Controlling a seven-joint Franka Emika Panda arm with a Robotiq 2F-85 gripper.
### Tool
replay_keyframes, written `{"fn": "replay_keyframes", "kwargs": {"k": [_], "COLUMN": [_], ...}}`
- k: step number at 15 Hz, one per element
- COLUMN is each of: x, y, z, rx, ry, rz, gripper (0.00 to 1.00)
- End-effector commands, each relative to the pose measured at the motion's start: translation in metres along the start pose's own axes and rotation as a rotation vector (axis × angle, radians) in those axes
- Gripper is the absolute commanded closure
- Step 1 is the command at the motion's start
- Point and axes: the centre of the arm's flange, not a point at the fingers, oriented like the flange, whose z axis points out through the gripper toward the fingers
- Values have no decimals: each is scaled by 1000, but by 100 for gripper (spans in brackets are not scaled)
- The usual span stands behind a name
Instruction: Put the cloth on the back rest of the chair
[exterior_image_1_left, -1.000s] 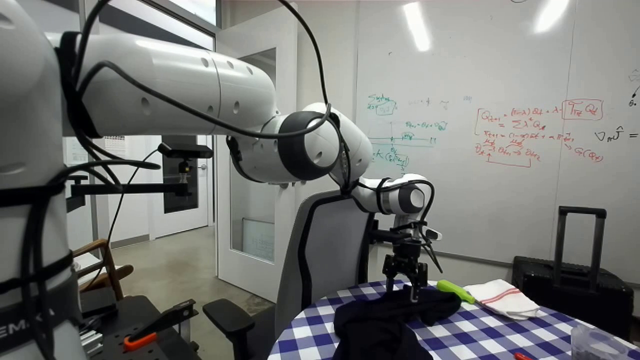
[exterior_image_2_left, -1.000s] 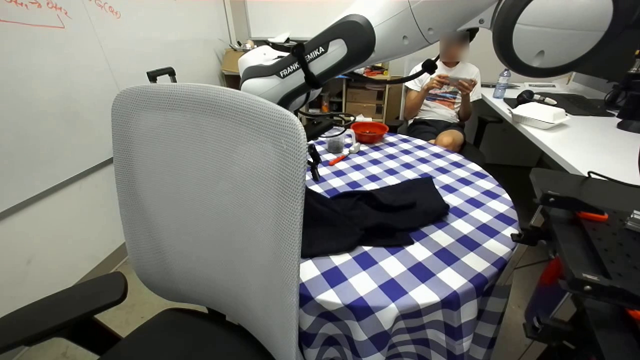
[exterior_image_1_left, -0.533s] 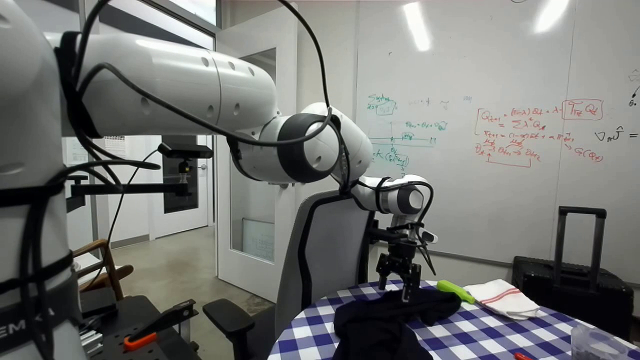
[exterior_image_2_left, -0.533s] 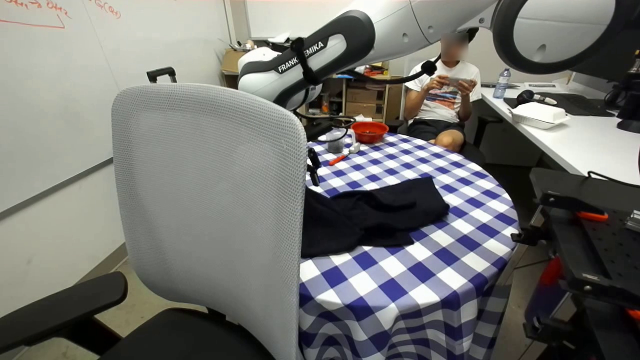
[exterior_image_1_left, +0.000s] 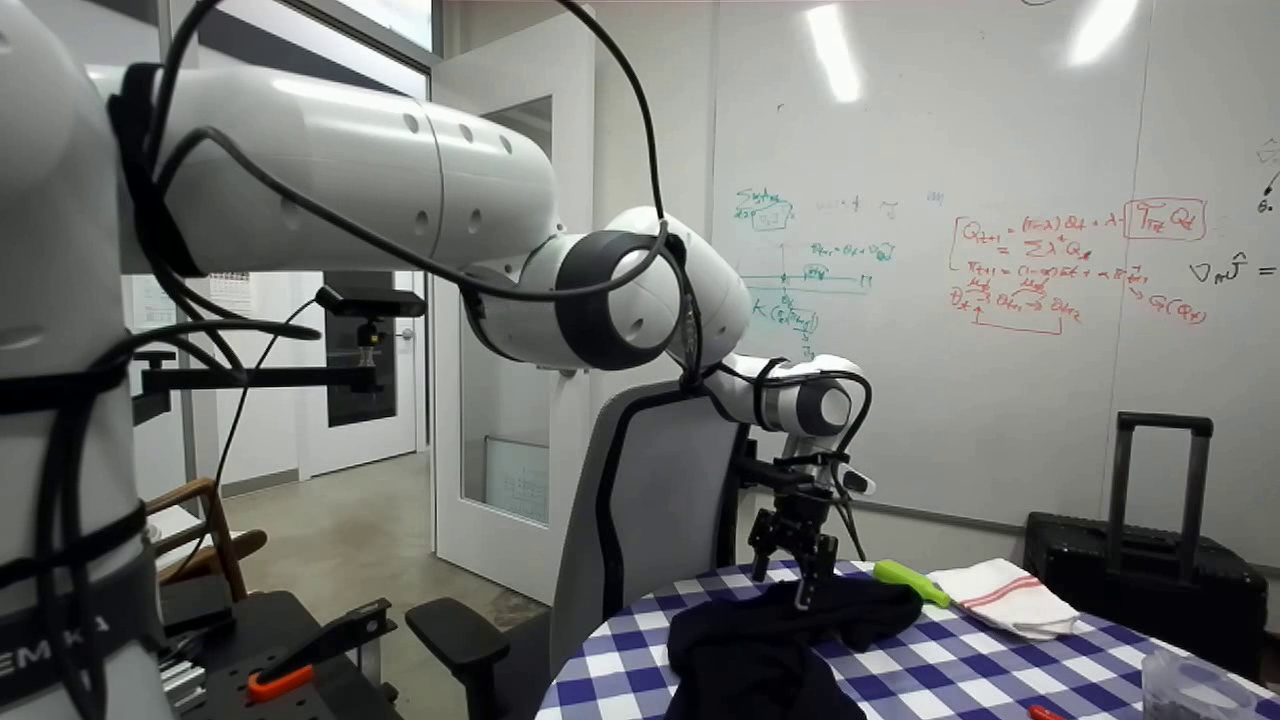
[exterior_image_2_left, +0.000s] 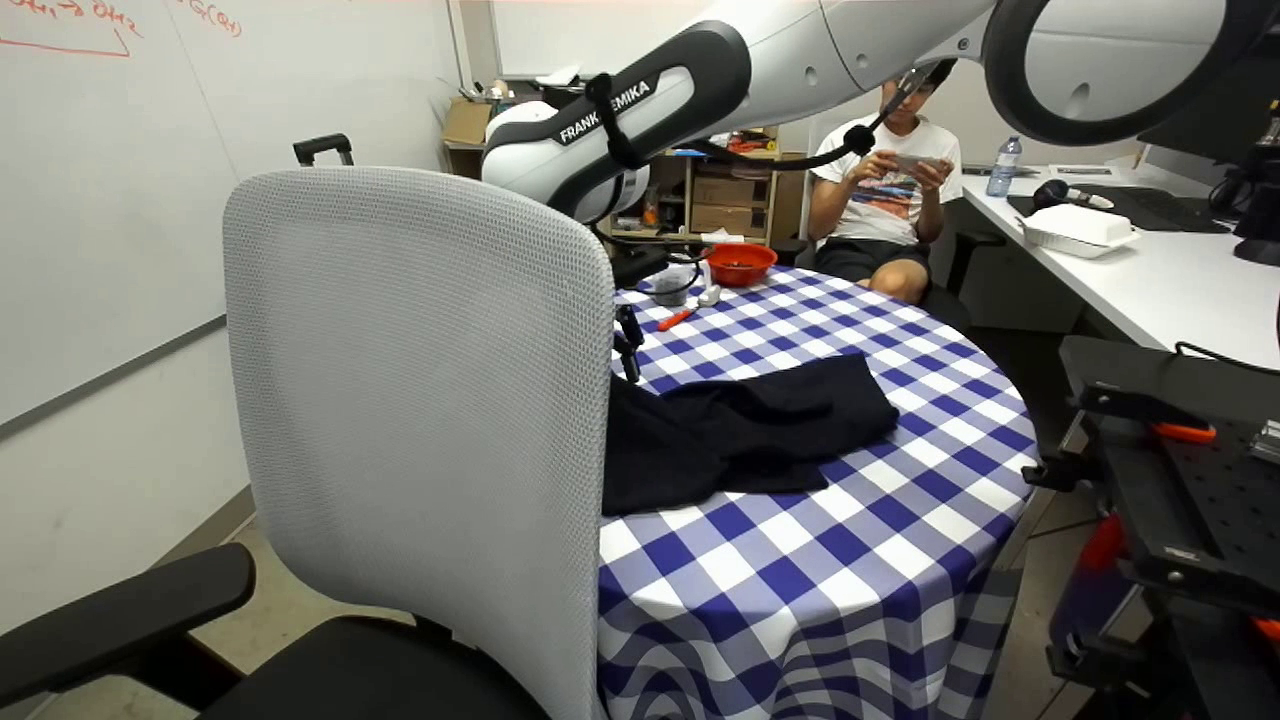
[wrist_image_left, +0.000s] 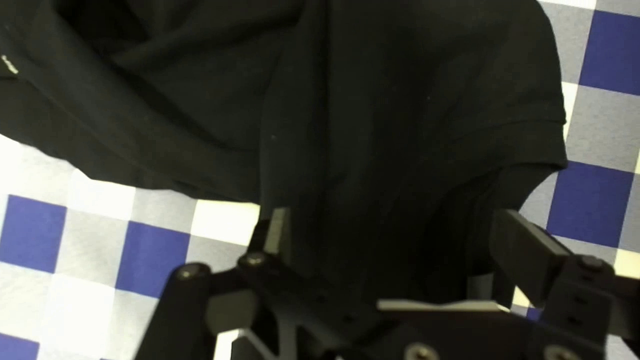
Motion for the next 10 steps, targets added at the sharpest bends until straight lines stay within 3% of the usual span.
{"fn": "replay_keyframes", "kwargs": {"k": [1, 4, 5, 10], "x": [56, 59, 60, 60], "y": [-19, -20, -20, -25], "z": [5, 4, 4, 13], "rx": [43, 50, 50, 47], "ry": [-30, -32, -31, -43], "rz": [14, 19, 19, 15], "gripper": [0, 12, 30, 66]}}
